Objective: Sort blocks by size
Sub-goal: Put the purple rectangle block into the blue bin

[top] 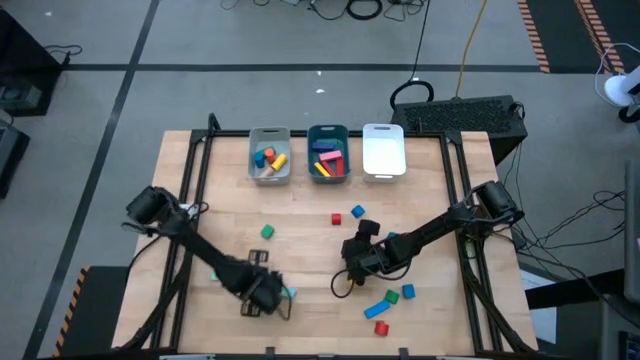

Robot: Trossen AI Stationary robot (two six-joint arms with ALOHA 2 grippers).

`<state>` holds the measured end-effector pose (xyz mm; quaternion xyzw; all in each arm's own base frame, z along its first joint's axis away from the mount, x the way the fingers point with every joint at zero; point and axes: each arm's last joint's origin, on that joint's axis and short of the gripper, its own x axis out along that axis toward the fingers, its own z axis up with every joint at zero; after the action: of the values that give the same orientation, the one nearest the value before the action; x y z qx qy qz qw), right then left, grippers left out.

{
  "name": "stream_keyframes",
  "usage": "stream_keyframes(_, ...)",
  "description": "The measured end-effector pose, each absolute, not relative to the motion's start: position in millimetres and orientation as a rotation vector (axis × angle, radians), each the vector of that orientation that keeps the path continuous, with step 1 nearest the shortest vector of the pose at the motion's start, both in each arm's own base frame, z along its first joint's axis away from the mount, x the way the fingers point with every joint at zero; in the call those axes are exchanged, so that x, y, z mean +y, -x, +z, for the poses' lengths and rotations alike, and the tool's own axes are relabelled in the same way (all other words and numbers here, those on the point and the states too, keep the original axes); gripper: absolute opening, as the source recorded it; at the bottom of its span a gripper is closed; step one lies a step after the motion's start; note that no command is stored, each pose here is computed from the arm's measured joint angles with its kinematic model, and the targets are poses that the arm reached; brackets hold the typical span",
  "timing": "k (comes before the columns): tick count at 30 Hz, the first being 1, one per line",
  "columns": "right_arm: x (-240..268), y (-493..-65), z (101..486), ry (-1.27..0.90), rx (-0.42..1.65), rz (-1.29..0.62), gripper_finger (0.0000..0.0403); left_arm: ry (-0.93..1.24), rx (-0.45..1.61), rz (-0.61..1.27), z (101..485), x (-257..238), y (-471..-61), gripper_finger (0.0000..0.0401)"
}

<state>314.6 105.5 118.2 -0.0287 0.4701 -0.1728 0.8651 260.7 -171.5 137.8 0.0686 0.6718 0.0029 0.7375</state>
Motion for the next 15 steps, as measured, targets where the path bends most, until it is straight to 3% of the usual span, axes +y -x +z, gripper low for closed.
stream_keyframes(15,119.7,-278.0,156.9,0.084,1.019,-0.396,0.0201,-0.308,1.123,0.067,183.7,-57.7,-322.6,0.011)
